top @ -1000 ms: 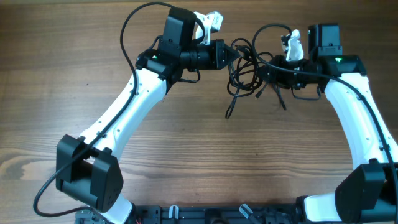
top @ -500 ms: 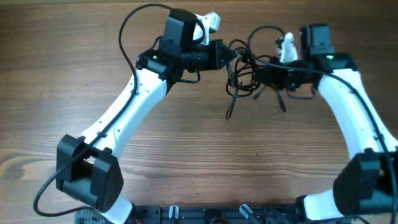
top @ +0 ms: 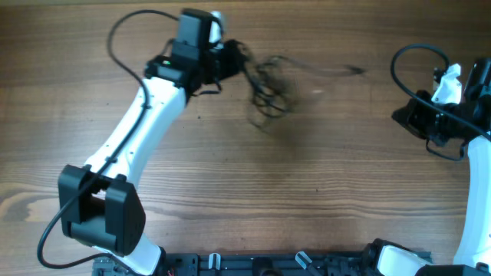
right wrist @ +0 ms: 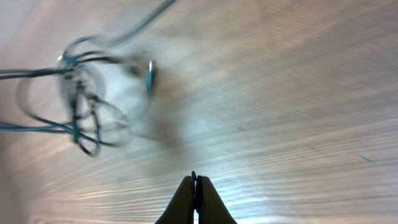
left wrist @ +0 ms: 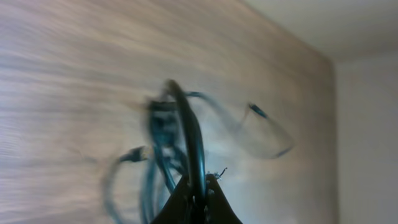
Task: Untangle cables
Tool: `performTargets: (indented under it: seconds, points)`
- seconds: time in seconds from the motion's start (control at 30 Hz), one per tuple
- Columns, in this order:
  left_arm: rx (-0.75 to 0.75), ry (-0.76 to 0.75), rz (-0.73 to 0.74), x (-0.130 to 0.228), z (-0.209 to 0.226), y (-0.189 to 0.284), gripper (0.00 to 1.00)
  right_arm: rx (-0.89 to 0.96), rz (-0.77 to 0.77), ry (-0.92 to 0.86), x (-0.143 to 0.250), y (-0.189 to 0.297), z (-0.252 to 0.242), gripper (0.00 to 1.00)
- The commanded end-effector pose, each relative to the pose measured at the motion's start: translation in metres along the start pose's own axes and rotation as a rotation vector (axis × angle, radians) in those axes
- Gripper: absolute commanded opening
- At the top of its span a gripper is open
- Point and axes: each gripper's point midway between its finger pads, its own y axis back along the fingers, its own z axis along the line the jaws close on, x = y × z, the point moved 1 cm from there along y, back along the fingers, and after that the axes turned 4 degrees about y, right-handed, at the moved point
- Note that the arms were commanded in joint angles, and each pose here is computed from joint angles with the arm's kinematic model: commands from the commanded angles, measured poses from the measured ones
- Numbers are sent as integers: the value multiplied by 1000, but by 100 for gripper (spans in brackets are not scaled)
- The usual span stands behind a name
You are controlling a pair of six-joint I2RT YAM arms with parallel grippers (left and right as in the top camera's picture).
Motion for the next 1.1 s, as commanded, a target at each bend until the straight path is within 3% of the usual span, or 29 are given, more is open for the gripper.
performTargets:
  seconds: [0.0,0.2,0.23,0.3,0.37,0.6,0.73,0.9,1.07]
  points:
    - [-5,-4,-77,-20,2,5,4,52,56,84,8,-12,1,4]
    - [350,-56,-9,-16,-70,31,4,-348,42,399,15,-14,86,20]
    - [368,-20,2,-16,-74,35,4,-396,22,427,13,-13,97,25]
    - [392,96,27,-15,-81,45,4,-498,-27,488,7,-8,120,45]
    - [402,192,43,-15,-85,51,4,-538,-67,539,1,-5,132,53]
    - [423,535,166,-8,-93,57,4,-593,-116,696,6,-7,166,55]
    - [432,687,264,0,-99,61,4,-549,-103,635,3,-19,173,53]
    - [421,867,357,6,-103,64,4,-581,-131,854,14,-29,192,54]
    - [418,944,436,14,-109,67,4,-607,-153,1023,17,-51,207,56]
